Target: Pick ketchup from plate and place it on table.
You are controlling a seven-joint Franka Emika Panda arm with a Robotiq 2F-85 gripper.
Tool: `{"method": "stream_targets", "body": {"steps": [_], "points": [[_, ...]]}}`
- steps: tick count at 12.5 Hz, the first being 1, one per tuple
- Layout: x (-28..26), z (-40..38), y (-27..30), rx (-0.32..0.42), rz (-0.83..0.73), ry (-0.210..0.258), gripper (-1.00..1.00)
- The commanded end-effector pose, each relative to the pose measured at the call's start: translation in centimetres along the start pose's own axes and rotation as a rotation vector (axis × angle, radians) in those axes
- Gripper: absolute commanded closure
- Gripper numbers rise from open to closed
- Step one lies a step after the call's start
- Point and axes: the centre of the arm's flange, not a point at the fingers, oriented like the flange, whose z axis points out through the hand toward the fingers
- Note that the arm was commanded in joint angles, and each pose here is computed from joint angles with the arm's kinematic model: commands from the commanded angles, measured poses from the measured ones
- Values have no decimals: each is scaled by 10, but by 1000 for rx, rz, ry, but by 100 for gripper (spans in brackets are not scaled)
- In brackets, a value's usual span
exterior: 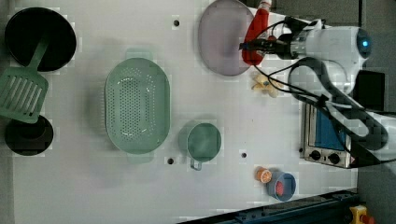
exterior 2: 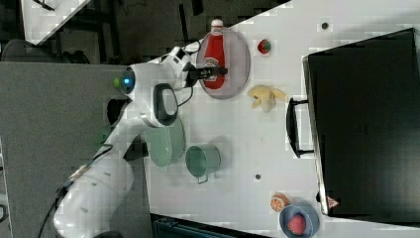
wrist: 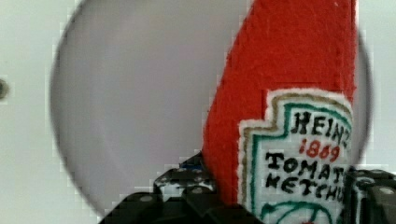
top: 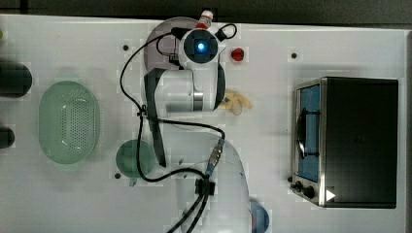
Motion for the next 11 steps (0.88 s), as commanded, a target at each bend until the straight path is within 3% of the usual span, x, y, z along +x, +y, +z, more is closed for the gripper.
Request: {"method": "stream_targets", "body": {"steps": [1,6,11], "points": [[25,-105,-4,-5,69,96,-27],[4,-190,8,-49,185,-16,-27],[-48,-235,37,-95,304,-85,-27]]}}
